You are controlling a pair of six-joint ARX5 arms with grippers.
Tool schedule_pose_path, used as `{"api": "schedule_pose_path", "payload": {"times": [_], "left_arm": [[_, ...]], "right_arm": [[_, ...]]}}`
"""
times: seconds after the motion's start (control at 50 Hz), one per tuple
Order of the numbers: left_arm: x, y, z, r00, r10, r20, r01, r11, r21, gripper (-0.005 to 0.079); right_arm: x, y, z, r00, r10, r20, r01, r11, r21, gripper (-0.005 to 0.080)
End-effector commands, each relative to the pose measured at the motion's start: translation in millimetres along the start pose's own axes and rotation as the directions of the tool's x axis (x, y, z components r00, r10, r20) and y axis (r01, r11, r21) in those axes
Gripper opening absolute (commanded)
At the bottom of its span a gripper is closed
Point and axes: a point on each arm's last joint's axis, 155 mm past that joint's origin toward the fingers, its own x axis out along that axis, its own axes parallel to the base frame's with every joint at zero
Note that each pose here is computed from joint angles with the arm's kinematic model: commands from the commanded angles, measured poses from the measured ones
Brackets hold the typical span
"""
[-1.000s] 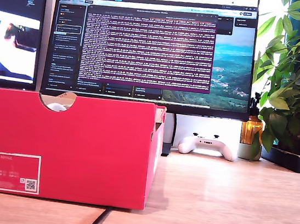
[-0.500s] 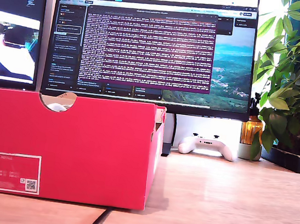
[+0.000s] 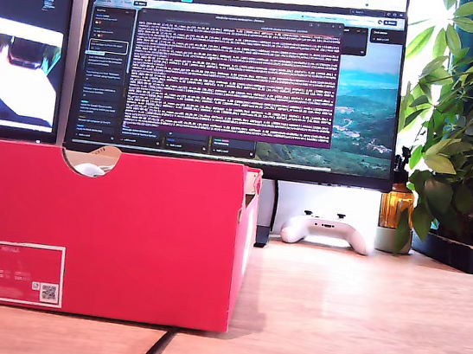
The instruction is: Pack the white shoes by picking the first shoe and placing it inside the red shoebox, left side, then picking and rotating the second shoe and placing it in the shoebox
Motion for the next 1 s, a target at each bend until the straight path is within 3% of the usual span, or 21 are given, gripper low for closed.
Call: {"api": "schedule_pose_path", "payload": {"times": [0.0, 0.52, 0.6, 0.78, 0.98], "left_arm": [[-0.3, 0.5, -12.1, 1.000, 0.003, -0.017, -0.003, 1.000, -0.003, -0.0019], [-6.9, 3.2, -38.7, 0.998, 0.026, -0.064, -0.027, 0.999, -0.020, -0.0019], [-7.6, 2.7, -47.4, 0.995, 0.024, -0.098, -0.029, 0.998, -0.051, -0.0019], [-8.9, -1.2, -56.3, 0.991, 0.004, -0.137, -0.025, 0.988, -0.155, -0.0019], [-8.9, -0.5, -56.3, 0.991, 0.007, -0.137, -0.029, 0.988, -0.155, -0.0019]], "right_arm": [[-0.6, 1.1, -16.0, 1.000, 0.004, -0.024, -0.004, 1.000, -0.004, -0.0012], [-8.3, 5.5, -29.8, 1.000, 0.027, -0.011, -0.027, 1.000, 0.009, -0.0012], [-9.5, 17.0, -30.5, 0.996, 0.090, -0.012, -0.090, 0.996, 0.008, -0.0012], [-10.3, 17.7, -41.2, 0.994, 0.093, -0.055, -0.087, 0.992, 0.091, -0.0012], [-10.3, 15.8, -43.6, 0.994, 0.082, -0.065, -0.074, 0.989, 0.127, -0.0012]]}}
